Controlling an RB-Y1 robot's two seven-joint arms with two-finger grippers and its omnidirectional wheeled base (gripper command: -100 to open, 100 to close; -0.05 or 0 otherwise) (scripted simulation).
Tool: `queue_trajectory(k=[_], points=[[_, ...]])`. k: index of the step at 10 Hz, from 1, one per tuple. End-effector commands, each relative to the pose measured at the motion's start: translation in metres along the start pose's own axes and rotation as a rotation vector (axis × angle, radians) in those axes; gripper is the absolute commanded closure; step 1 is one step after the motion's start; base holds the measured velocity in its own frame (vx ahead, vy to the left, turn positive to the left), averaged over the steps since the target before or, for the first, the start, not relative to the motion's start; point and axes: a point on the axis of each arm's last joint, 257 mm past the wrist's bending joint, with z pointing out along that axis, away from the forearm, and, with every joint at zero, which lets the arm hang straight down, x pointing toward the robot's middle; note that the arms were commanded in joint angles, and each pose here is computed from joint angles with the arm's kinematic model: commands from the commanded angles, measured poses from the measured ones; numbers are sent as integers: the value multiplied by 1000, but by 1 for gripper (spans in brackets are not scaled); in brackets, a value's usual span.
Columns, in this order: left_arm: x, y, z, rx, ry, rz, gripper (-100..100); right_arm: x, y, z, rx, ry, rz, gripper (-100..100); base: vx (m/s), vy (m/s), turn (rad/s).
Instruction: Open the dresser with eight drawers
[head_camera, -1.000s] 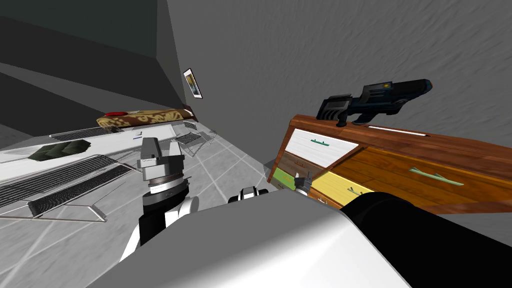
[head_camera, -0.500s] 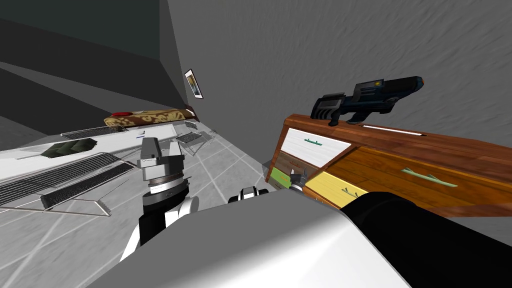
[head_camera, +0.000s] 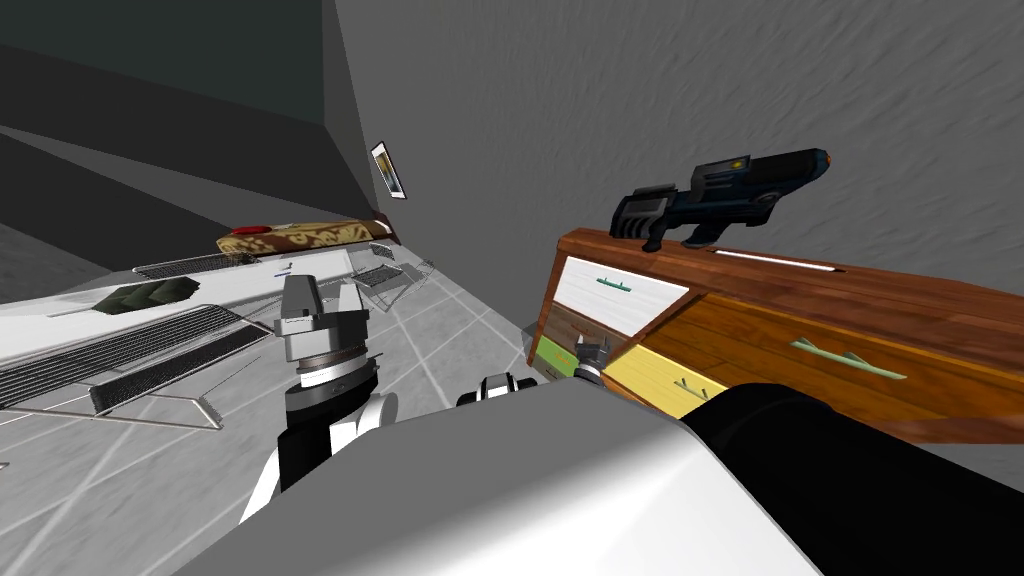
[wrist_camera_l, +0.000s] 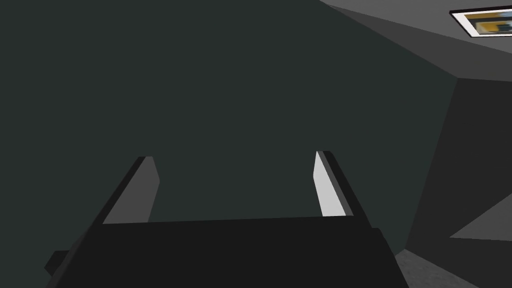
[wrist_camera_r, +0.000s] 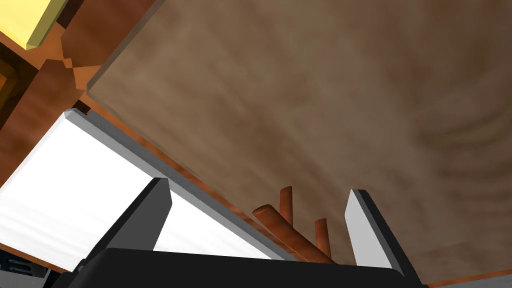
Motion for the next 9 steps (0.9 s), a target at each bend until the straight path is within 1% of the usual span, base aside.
queue_trajectory(k=[1,2,3,4,5,6,7,8,9], points=[[0,0,0,0,0,0,0,5,2,21,3,-12,-8,100,-99,81,73],[0,0,0,0,0,0,0,7,3,39,8,-23,-5,100,-176,180,102],[0,0,0,0,0,-1,0,15,5,41,3,-15,-27,100,-136,158,57],[0,0,0,0,0,-1,0,14,2,63,13,-26,-14,100,-150,185,82],[0,0,0,0,0,-1,0,23,4,63,8,-16,-35,100,-125,142,26],[0,0,0,0,0,0,0,23,0,84,17,-22,-22,100,-131,131,77],[0,0,0,0,0,0,0,32,2,84,14,-12,-44,100,-97,91,51],[0,0,0,0,0,0,0,32,-3,106,25,-15,-28,100,-96,111,73],[0,0,0,0,0,0,0,41,-1,106,21,-3,-49,100,-82,98,51]])
